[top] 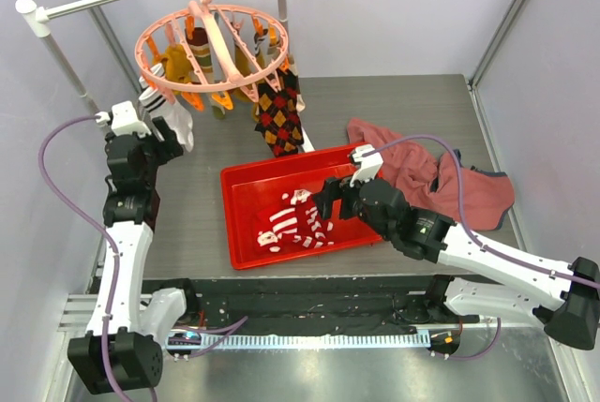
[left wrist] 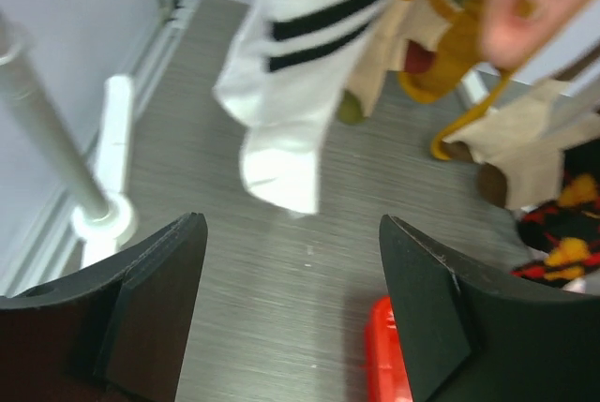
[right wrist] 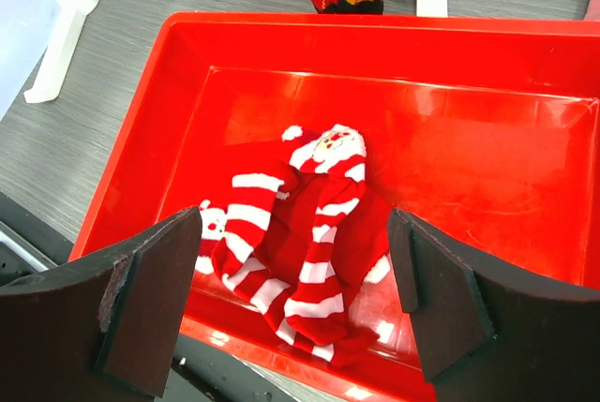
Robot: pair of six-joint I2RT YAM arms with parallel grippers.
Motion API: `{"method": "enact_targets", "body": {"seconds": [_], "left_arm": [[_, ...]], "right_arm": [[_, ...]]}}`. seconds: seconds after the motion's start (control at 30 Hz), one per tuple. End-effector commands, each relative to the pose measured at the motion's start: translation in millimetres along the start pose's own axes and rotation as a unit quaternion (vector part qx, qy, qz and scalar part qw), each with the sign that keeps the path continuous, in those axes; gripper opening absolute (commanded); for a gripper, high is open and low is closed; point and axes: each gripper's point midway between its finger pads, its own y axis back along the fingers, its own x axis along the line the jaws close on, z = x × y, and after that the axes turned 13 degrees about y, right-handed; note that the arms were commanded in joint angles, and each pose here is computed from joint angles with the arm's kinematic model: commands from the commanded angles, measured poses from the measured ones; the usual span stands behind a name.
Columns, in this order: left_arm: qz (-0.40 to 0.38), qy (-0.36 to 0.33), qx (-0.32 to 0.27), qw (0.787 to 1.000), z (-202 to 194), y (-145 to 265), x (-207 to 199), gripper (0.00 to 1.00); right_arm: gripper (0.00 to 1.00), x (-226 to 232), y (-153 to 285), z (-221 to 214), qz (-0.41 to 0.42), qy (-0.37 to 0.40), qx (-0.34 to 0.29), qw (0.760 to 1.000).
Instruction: Remove the socks clipped to the hanger
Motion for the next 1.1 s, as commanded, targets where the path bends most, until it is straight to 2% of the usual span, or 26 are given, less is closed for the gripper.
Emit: {"method": "enact_targets", "body": {"seconds": [0.0, 0.1, 0.13, 0.27, 0.33, 0.67, 0.77, 0.8, 0.87, 0.9, 0.93, 0.97, 1.0, 1.07], "left_arm": [[0.067, 0.010, -0.071, 0.995, 27.8, -9.5, 25.6, 0.80], [0.042, 0.025, -0.049, 0.998, 19.5, -17.5, 24.2, 0.81], [0.006, 0.025, -0.031, 0.999, 14.3, -20.1, 11.6, 0.81], [-0.059, 0.019, 0.013, 0.998, 3.3, -30.5, -11.2, 0.80], [-0.065, 0.017, 0.030, 0.997, -2.0, -37.7, -13.5, 0.79], [-0.046, 0.014, 0.025, 0.999, 4.8, -59.8, -5.1, 0.76], [-0.073, 0.022, 0.034, 0.997, 3.8, -59.2, -16.0, 0.61], [-0.085, 0.025, 0.037, 0.995, 4.3, -57.8, -21.1, 0.46], [-0.087, 0.043, 0.037, 0.995, 5.0, -54.0, -23.7, 0.30], [-0.093, 0.048, 0.031, 0.994, 8.9, -48.6, -27.2, 0.18], [-0.094, 0.055, 0.034, 0.993, 4.9, -45.9, -27.5, 0.13], [-0.097, 0.070, 0.035, 0.992, 4.8, -43.3, -29.5, 0.04], [-0.107, 0.072, 0.030, 0.991, 8.7, -36.4, -34.3, 0.00], [-0.110, 0.086, 0.035, 0.990, 6.0, -29.6, -36.7, 0.00]], "right_arm": [[0.89, 5.8, 6.0, 28.3, 0.014, -0.011, -0.044, 0.999], [0.88, 1.8, 10.8, 29.5, 0.010, -0.012, -0.051, 0.999], [0.89, 0.3, 13.8, 31.4, 0.010, -0.012, -0.056, 0.998], [0.89, -3.7, 18.8, 34.1, 0.007, -0.009, -0.065, 0.998], [0.89, -4.4, 20.4, 35.2, 0.007, -0.007, -0.067, 0.998], [0.89, -6.5, 26.6, 37.3, 0.009, -0.003, -0.076, 0.997], [0.89, -9.4, 28.0, 38.5, 0.003, -0.001, -0.079, 0.997], [0.89, -10.3, 27.5, 38.2, 0.001, 0.002, -0.078, 0.997], [0.88, -11.2, 27.3, 39.7, -0.002, 0.004, -0.080, 0.997], [0.88, -11.4, 26.7, 40.0, -0.003, 0.007, -0.080, 0.997], [0.88, -10.7, 26.3, 40.5, -0.002, 0.009, -0.079, 0.997], [0.88, -10.5, 26.1, 41.9, -0.002, 0.009, -0.080, 0.997], [0.88, -9.1, 26.0, 43.1, 0.000, 0.010, -0.080, 0.997], [0.88, -6.3, 27.3, 49.0, 0.007, 0.009, -0.084, 0.996]]}}
